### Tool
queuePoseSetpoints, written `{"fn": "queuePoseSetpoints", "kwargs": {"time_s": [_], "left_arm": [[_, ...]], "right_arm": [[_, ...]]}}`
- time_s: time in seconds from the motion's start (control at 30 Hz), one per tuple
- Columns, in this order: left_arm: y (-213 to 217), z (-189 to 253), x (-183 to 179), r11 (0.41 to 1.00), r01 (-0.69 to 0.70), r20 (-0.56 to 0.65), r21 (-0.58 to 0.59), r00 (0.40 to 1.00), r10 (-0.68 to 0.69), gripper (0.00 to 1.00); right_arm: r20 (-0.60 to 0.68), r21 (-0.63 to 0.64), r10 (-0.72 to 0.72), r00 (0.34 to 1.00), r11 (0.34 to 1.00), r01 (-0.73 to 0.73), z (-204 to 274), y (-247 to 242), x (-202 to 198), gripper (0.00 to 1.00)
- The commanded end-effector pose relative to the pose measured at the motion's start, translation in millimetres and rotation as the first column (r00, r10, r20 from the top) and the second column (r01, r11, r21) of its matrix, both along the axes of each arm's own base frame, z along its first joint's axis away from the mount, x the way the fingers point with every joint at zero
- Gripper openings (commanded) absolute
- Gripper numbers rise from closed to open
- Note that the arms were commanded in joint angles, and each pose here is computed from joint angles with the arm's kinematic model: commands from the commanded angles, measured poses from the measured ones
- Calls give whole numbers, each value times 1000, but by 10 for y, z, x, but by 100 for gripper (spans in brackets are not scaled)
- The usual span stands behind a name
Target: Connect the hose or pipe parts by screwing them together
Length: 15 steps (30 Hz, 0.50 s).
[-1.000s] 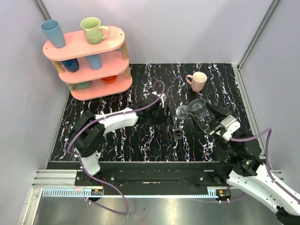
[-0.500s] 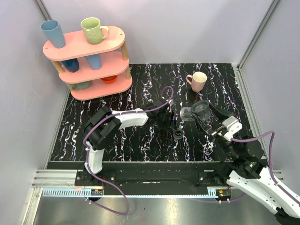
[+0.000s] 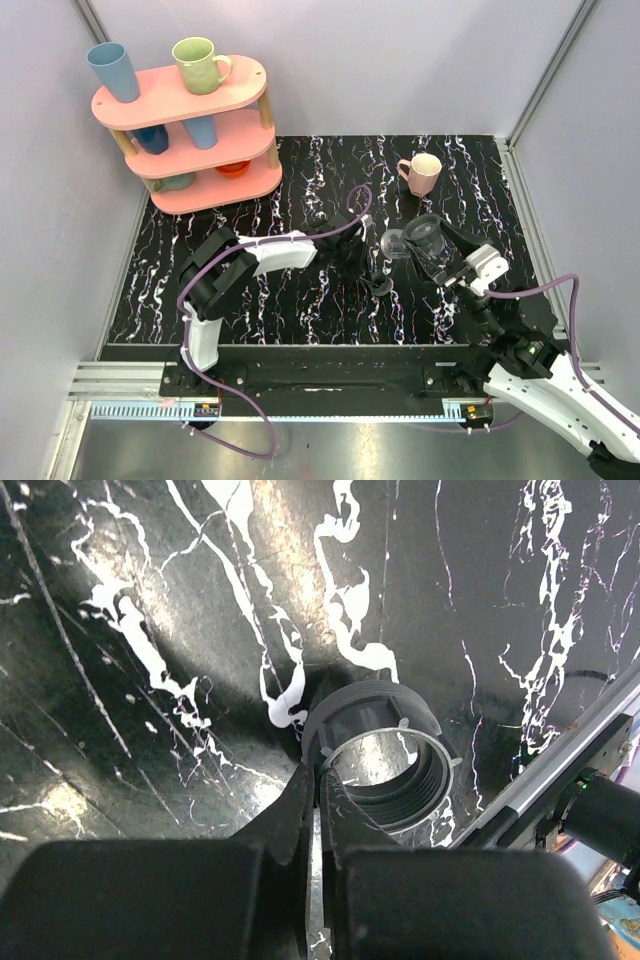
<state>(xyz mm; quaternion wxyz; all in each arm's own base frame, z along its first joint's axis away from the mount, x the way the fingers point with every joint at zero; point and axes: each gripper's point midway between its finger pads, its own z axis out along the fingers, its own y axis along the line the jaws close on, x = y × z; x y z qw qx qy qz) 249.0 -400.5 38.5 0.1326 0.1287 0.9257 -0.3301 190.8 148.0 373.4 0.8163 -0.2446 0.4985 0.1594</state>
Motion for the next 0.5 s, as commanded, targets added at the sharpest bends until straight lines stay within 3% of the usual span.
{"fn": "queuePoseSetpoints", "kwargs": {"time_s": [0.0, 0.13, 0.23, 0.33, 0.47], "left_arm": [[108, 265, -19, 1000, 8, 31, 7, 1000, -8, 0], [688, 181, -48, 989, -94, 8, 115, 996, 94, 0], [1237, 168, -30, 957, -201, 43, 209, 980, 196, 0], [1662, 183, -59, 925, -264, 77, 274, 964, 253, 0], [2058, 140, -30, 880, -344, 89, 328, 938, 334, 0]], "right_arm": [[14, 38, 11, 1000, 999, -11, 105, 5, -11, 25], [-20, 42, 78, 997, 996, -77, -5, 136, -40, 24], [-72, -19, 208, 975, 978, -210, -220, 385, -143, 24], [-97, -110, 434, 896, 890, -443, -463, 788, -393, 25], [-120, -140, 698, 706, 693, -708, -637, 1151, -815, 25]]}}
